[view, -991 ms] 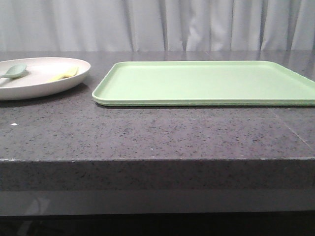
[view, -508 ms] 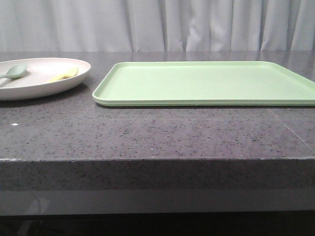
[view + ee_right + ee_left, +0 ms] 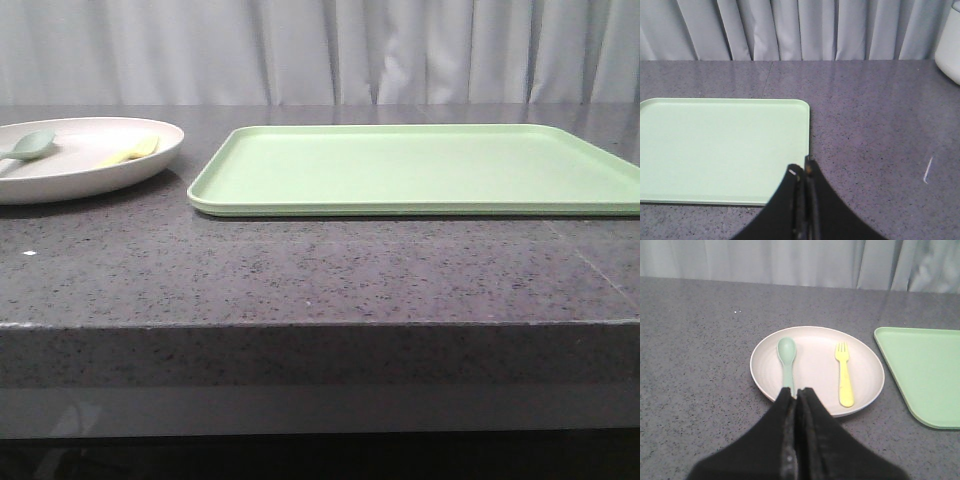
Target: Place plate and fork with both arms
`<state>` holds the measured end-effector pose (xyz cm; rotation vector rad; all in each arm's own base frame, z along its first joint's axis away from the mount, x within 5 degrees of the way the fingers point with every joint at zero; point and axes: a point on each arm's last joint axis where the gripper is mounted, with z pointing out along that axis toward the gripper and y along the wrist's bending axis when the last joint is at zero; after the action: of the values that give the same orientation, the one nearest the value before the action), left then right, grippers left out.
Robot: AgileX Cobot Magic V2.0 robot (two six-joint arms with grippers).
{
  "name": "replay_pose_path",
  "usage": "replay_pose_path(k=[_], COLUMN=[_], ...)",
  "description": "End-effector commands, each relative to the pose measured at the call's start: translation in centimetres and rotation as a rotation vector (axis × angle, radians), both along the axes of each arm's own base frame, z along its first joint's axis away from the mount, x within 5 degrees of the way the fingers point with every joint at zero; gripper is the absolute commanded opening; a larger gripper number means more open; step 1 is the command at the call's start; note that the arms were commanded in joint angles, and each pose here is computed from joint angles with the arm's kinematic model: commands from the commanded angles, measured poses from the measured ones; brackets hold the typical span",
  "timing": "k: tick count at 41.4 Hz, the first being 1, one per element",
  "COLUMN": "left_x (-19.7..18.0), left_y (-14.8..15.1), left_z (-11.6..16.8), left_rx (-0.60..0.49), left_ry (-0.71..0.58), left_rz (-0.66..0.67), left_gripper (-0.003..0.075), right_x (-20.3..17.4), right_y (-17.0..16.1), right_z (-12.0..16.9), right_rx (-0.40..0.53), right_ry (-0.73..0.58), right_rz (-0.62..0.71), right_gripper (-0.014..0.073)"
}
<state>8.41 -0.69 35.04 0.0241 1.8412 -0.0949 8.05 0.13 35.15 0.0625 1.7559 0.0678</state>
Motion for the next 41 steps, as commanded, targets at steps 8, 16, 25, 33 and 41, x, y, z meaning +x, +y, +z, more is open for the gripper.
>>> replay_pose_path(k=[8, 16, 25, 33, 41], left_x=[0.20, 0.20, 0.21, 0.21, 0.21], left_y=[-0.10, -0.06, -0.02, -0.02, -0.03], left_z=[1.77, 1.79, 1.79, 1.79, 1.79], left_rx=[-0.018, -0.011, -0.001, -0.001, -0.003], left_ry=[-0.108, -0.111, -0.111, -0.111, -0.111], left_rz=[-0.007, -0.005, -0.003, -0.003, -0.003], left_gripper=[-0.0013, 0.0311, 0.0512, 0.0512, 0.0512], right_x=[0.16, 0.13, 0.15, 0.15, 0.15], right_y=[-0.13, -0.29, -0.19, -0.19, 0.15], right_z=[1.52, 1.31, 1.48, 1.48, 1.48], right_rx=[-0.013, -0.065, -0.086, -0.086, -0.085], right_ry=[-0.080, -0.055, -0.075, -0.075, -0.076], right_rz=[-0.012, -0.023, -0.007, -0.007, 0.034], right_gripper=[-0.0102, 0.0217, 0.0365, 0.0365, 0.0365])
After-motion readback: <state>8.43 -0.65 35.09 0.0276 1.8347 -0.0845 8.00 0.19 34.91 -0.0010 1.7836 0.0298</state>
